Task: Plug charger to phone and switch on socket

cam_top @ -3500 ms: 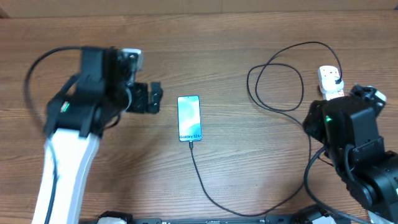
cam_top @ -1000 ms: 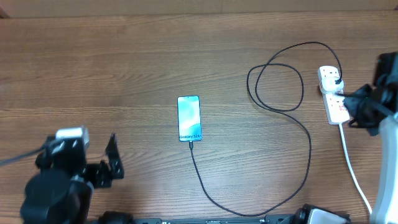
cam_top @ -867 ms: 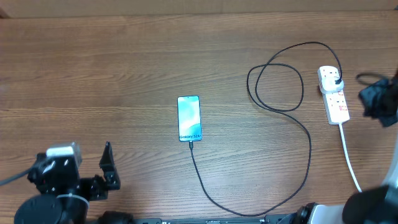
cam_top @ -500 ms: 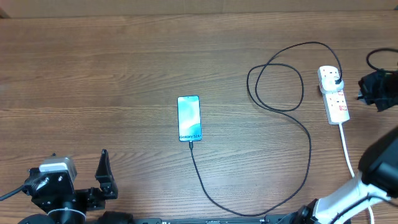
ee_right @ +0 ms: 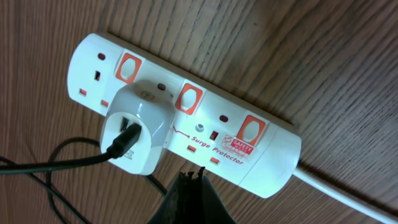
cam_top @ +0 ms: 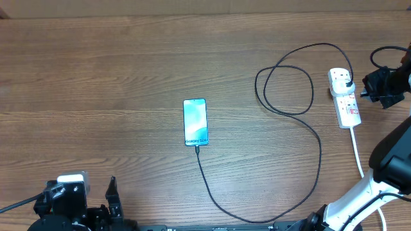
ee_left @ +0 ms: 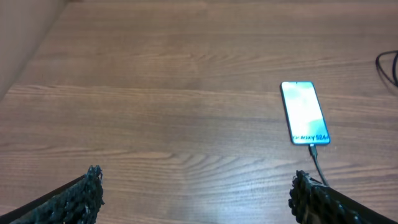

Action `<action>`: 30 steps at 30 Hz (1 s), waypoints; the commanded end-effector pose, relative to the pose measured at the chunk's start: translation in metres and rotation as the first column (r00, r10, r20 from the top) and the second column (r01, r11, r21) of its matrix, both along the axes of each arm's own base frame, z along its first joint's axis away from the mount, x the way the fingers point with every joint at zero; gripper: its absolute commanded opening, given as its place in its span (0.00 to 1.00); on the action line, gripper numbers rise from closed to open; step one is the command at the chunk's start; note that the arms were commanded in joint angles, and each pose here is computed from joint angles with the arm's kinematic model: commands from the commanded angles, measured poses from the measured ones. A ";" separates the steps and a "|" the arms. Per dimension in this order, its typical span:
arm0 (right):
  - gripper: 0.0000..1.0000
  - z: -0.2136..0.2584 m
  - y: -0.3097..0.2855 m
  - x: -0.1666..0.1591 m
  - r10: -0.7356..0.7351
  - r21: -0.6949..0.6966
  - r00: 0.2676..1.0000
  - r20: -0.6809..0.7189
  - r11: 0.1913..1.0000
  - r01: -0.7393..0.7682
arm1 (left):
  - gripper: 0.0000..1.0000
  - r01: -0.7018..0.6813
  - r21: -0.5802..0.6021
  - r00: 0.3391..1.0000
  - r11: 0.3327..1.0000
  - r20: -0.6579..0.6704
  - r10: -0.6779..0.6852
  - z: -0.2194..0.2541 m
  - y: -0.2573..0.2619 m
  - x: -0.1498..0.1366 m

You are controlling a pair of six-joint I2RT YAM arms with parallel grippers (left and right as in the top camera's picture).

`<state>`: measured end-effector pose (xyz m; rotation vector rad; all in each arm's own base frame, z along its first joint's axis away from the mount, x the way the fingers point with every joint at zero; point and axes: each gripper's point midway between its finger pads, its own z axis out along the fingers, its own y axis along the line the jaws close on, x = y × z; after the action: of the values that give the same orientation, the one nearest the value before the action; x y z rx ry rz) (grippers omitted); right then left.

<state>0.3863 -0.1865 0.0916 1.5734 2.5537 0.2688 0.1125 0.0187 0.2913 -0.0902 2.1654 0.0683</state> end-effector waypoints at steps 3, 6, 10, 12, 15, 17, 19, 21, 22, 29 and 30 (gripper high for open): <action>0.04 -0.018 -0.004 0.011 0.026 0.007 1.000 -0.007 1.000 -0.026 | 1.00 -0.022 -0.003 1.000 1.000 0.016 0.022 0.001 0.003 -0.004; 0.04 -0.019 -0.006 0.014 0.035 -0.003 0.999 0.006 0.999 -0.035 | 1.00 -0.022 -0.004 1.000 1.000 0.016 0.022 0.001 0.003 -0.004; 0.04 -0.019 -0.006 0.017 0.037 -0.009 0.999 0.017 0.999 -0.037 | 1.00 -0.022 -0.003 1.000 1.000 0.016 0.022 0.001 0.003 -0.004; 0.04 -0.018 -0.003 0.020 0.045 -0.012 0.999 0.021 0.999 -0.045 | 1.00 -0.022 -0.003 1.000 1.000 0.016 0.022 0.001 0.003 -0.004; 0.04 -0.018 0.002 0.024 0.060 -0.015 0.998 0.027 0.998 -0.059 | 1.00 -0.022 -0.003 1.000 1.000 0.016 0.022 0.001 0.003 -0.004; 0.04 -0.018 0.006 0.028 0.072 -0.019 0.997 0.032 0.997 -0.072 | 1.00 -0.022 -0.003 1.000 1.000 0.016 0.022 0.001 0.003 -0.004; 0.04 -0.018 0.009 0.030 0.081 -0.021 0.996 0.034 0.997 -0.080 | 1.00 -0.022 -0.003 1.000 1.000 0.016 0.022 0.001 0.003 -0.004; 0.04 -0.020 0.009 0.030 0.081 -0.034 0.996 0.022 0.996 -0.081 | 1.00 -0.022 -0.003 1.000 1.000 0.016 0.022 0.001 0.003 -0.004; 0.04 -0.021 0.007 0.028 0.072 -0.041 0.997 0.012 0.997 -0.072 | 1.00 -0.022 -0.003 1.000 1.000 0.016 0.022 0.001 0.003 -0.004; 0.04 -0.031 0.004 0.025 0.065 -0.046 0.998 -0.020 0.997 -0.065 | 1.00 -0.022 -0.003 1.000 1.000 0.016 0.022 0.001 0.003 -0.004; 0.04 -0.032 0.004 0.024 0.065 -0.045 0.998 -0.022 0.997 -0.065 | 1.00 -0.022 -0.003 1.000 1.000 0.016 0.022 0.001 0.003 -0.004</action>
<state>0.4075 -0.1756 0.0620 1.4744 2.6213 0.2268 0.1112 0.0189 0.2910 -0.0903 2.1647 0.0682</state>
